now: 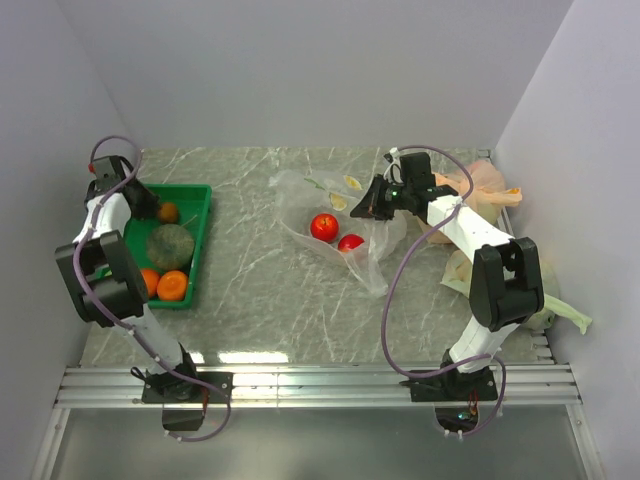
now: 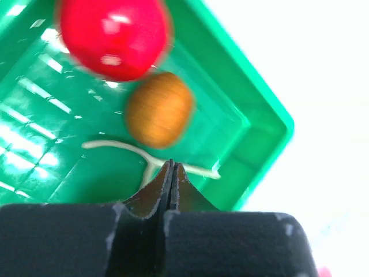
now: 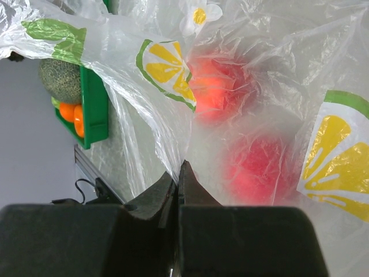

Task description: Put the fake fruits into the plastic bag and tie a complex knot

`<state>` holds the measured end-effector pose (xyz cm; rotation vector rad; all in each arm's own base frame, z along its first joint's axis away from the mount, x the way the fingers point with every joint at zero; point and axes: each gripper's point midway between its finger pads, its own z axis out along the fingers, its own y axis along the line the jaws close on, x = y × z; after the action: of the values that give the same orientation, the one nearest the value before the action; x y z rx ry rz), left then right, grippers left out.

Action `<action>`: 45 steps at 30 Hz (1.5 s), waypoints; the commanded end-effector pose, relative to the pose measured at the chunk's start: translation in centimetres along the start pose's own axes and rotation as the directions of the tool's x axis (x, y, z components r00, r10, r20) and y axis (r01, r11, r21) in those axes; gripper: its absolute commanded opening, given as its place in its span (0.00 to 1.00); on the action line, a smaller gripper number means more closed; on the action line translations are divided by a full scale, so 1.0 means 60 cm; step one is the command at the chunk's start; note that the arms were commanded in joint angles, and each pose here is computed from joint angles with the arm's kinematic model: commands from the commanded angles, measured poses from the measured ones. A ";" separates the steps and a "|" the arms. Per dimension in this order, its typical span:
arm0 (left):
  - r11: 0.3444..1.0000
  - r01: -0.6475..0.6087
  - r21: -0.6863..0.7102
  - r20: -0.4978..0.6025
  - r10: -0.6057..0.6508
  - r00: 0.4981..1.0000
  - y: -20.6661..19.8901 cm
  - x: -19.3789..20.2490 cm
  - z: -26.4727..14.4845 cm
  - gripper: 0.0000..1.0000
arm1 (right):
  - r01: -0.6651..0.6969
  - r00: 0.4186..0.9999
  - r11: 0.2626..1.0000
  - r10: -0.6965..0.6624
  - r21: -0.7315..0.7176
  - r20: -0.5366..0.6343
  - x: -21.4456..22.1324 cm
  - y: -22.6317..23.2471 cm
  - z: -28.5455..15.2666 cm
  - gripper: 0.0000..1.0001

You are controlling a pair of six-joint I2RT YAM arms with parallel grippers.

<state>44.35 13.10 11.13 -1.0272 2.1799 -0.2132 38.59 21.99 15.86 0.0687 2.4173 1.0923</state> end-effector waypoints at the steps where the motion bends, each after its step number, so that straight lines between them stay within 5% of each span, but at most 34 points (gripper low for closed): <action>1: 0.956 -0.218 0.196 -0.007 0.224 0.975 -0.071 0.002 -0.045 0.02 | 0.043 0.998 0.999 -0.042 -0.033 0.036 -0.028 0.023 -0.012 0.00; 3: 0.925 -0.311 0.218 -0.035 0.326 0.945 -0.091 0.015 -0.040 0.25 | 0.046 0.998 0.998 -0.045 -0.033 0.036 -0.027 0.023 -0.014 0.00; 4: 0.906 -0.372 0.203 -0.071 0.392 0.917 -0.080 0.030 -0.037 0.48 | 0.046 0.998 0.998 -0.045 -0.032 0.035 -0.024 0.022 -0.013 0.00; 7: 0.853 -0.487 0.188 -0.100 0.510 0.854 -0.079 0.043 -0.020 0.58 | 0.044 0.998 0.999 -0.044 -0.026 0.036 -0.021 0.018 -0.015 0.00; 16: 0.748 -0.653 0.122 -0.223 0.661 0.716 -0.057 0.072 0.054 0.59 | 0.047 0.998 0.999 -0.046 -0.012 0.041 -0.018 0.009 -0.021 0.00; 21: 0.728 -0.677 0.110 -0.286 0.676 0.680 -0.040 0.099 0.074 0.62 | 0.045 0.998 0.999 -0.044 -0.009 0.040 -0.017 0.003 -0.022 0.00; 37: 0.705 -0.690 0.164 -0.267 0.705 0.657 -0.073 0.080 0.045 0.74 | 0.033 0.999 0.999 -0.033 -0.011 0.036 -0.013 -0.006 -0.022 0.00; 45: 0.671 -0.728 0.141 -0.338 0.724 0.601 -0.040 0.093 0.039 0.78 | 0.031 0.999 0.999 -0.030 -0.015 0.040 -0.016 -0.004 -0.021 0.00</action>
<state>45.54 7.36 6.42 -0.0548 2.7439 -0.0342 38.62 20.83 14.98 0.0807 2.4261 1.0734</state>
